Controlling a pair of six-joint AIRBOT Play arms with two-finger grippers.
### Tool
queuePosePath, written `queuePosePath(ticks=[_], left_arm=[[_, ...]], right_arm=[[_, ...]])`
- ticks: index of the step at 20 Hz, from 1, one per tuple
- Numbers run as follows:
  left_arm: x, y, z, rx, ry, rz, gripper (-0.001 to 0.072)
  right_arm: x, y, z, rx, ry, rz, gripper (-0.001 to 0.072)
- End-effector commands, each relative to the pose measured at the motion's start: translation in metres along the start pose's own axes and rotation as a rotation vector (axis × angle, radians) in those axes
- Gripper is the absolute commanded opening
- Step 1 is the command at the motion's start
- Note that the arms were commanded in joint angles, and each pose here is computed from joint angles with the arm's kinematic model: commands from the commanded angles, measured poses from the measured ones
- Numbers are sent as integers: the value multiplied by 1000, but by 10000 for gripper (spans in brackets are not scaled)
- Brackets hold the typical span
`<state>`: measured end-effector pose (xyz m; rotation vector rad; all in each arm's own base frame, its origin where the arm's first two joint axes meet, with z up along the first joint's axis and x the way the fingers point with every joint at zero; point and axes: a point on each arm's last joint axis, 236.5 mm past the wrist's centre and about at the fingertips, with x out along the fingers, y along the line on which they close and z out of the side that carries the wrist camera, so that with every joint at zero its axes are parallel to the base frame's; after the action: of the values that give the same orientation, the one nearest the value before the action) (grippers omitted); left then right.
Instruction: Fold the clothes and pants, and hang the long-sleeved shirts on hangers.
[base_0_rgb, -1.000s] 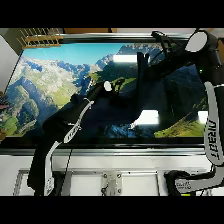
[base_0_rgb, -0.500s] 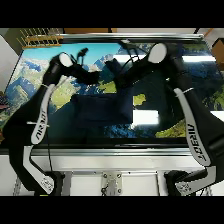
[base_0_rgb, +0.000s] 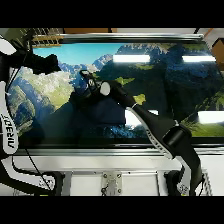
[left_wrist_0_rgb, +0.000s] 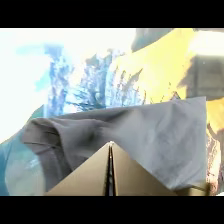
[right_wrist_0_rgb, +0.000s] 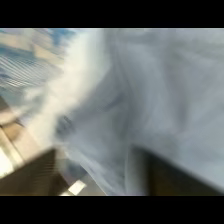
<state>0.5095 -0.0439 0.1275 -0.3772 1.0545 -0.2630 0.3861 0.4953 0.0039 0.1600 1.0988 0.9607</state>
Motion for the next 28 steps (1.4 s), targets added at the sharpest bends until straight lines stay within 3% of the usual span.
queuePosePath(ticks=[1, 5, 9, 13, 16, 22, 28], left_arm=[[-18, 11, 5, -14, -31, 16, 9], [-23, 3, 10, 0, -60, 13, 9], [-20, -13, -11, 17, -103, 4, 9], [7, -29, -78, 19, 4, -13, 9], [27, -47, -116, 55, 74, -32, 9], [49, -77, -142, 117, 109, -64, 9], [50, -81, -143, 123, 109, -69, 9]], right_arm=[[35, 40, 6, -6, -98, 118, 664], [-23, 39, 34, -53, -138, 110, 654], [-114, -53, 23, -33, -126, -100, 654], [-191, -197, -75, 351, -22, -320, 657], [-205, -262, -136, 676, -17, -285, 660], [-143, -247, -125, 767, -49, 12, 657], [-68, -188, -95, 630, -1, 80, 656]])
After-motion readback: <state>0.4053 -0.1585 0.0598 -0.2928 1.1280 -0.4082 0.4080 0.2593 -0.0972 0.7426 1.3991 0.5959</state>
